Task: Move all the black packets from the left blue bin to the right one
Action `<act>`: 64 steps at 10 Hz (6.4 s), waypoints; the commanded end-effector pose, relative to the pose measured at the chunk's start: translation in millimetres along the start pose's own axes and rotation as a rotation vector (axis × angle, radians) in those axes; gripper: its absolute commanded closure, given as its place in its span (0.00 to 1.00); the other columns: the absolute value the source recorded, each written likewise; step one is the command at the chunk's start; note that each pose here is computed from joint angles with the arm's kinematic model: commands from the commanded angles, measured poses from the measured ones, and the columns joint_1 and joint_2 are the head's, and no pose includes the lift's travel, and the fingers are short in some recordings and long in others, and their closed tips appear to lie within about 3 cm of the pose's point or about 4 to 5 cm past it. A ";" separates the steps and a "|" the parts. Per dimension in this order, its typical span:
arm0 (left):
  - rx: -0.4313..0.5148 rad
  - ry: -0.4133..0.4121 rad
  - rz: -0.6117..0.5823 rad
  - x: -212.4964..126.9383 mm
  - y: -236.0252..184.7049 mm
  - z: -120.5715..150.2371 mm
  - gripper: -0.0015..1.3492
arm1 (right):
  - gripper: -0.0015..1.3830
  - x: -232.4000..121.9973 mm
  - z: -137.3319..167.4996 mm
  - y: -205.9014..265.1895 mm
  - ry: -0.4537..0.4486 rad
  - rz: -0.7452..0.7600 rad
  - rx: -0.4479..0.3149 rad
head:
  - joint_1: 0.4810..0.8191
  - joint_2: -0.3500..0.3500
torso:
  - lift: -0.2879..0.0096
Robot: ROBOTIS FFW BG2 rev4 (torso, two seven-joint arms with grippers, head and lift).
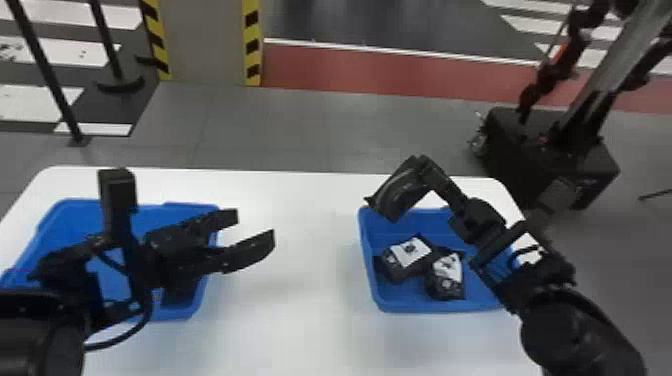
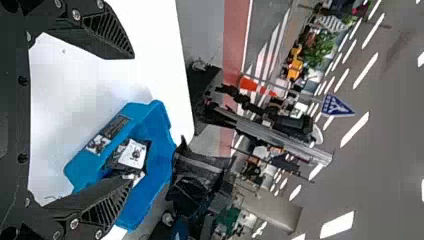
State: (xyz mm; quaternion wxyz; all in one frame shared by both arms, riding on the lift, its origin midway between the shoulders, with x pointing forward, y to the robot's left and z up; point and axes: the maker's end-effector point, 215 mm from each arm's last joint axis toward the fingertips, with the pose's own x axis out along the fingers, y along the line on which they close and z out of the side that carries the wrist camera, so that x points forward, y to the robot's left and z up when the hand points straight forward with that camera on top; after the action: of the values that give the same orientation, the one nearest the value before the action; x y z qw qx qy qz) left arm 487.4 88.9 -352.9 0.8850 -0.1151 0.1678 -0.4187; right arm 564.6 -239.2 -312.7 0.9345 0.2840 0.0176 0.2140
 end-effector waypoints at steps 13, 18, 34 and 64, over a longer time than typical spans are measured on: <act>-0.218 0.225 0.384 -83.1 125.6 -88.7 0.15 | 0.22 -100.5 -3.4 7.4 -0.019 -0.140 -0.018 | 0.63 0.43 | 0.60; -0.274 0.295 0.410 -76.3 129.2 -97.6 0.14 | 0.22 -80.8 35.2 73.5 -0.040 -0.004 0.010 | 0.63 0.46 | 0.60; -0.100 0.198 0.184 -72.4 30.2 -23.3 0.88 | 0.22 -71.0 2.7 100.1 0.046 0.064 0.088 | 0.63 0.46 | 0.60; -0.091 0.058 -0.053 -17.1 -27.7 1.8 0.10 | 0.93 -19.0 -29.4 19.0 0.202 0.043 0.068 | 0.63 0.34 | 0.60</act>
State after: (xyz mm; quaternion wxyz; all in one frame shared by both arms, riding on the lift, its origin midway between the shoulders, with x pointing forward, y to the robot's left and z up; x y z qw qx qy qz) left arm 461.7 77.7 -340.5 0.8585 -0.1493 0.2147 -0.4412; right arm 535.4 -201.2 -321.4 0.9085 0.2956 0.1089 0.2745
